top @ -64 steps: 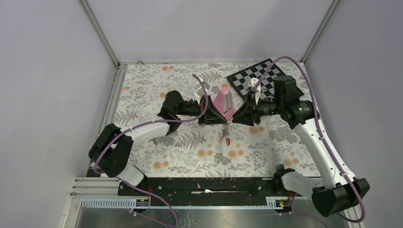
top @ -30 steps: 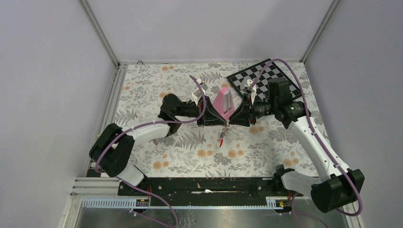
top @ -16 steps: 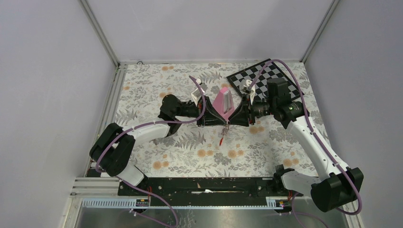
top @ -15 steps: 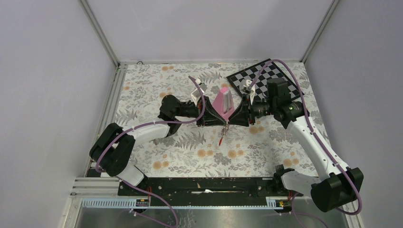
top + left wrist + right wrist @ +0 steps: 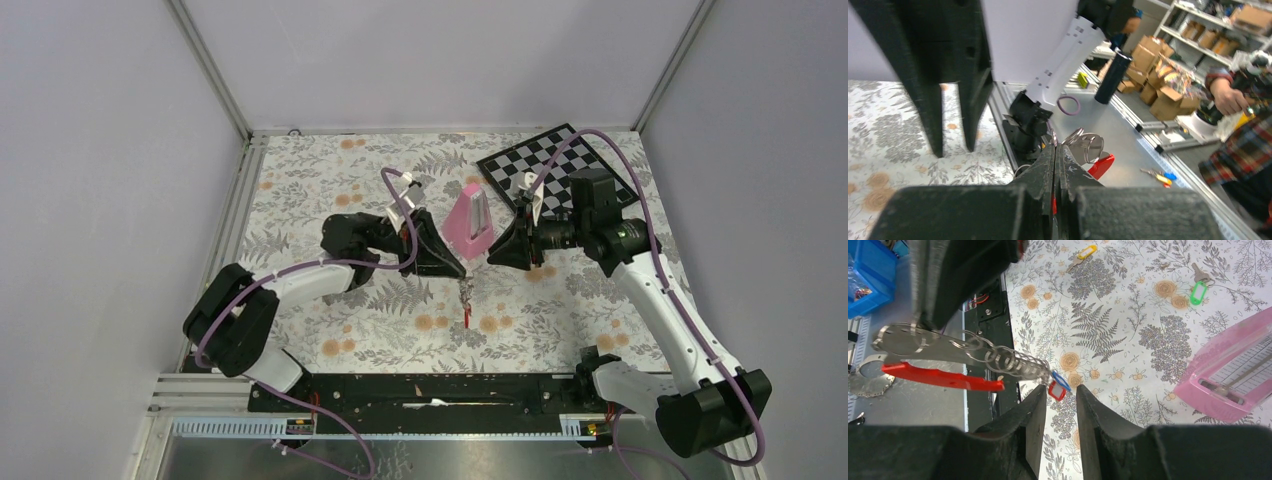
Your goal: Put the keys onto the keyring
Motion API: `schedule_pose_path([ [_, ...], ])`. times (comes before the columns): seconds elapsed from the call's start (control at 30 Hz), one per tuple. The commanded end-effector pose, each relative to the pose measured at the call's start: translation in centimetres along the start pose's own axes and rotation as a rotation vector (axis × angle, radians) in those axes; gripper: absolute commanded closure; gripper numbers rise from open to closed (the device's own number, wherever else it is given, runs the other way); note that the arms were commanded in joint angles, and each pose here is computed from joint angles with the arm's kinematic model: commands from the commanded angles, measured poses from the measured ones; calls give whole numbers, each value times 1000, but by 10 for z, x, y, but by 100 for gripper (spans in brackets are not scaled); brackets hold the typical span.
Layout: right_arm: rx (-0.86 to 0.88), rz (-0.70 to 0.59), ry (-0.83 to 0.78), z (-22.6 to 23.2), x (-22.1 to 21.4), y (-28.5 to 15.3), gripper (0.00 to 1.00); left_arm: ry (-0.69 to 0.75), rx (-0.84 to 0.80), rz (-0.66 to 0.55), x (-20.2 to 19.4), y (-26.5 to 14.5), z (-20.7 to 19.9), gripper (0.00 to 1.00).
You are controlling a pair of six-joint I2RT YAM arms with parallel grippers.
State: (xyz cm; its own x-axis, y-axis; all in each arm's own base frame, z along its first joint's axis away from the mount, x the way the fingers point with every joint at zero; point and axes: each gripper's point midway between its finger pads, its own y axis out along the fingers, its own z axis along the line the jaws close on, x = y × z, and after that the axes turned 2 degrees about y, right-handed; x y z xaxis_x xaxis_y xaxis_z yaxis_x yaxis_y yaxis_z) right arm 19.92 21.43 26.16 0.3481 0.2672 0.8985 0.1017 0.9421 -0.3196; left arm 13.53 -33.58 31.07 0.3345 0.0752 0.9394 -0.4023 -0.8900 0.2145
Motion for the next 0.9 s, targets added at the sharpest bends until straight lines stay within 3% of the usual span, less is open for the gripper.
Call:
schedule_pose_path([
  [0.0,-4,5,-52,5,0,-7,64,204,-136,70,12,1,-43,100],
  [0.4,-9,32,-57,9,-14,-9,63,304,-231,210,39,0,-75,100],
  [0.87,-5,32,-54,13,-19,-10,63,358,-245,232,68,1,-102,100],
])
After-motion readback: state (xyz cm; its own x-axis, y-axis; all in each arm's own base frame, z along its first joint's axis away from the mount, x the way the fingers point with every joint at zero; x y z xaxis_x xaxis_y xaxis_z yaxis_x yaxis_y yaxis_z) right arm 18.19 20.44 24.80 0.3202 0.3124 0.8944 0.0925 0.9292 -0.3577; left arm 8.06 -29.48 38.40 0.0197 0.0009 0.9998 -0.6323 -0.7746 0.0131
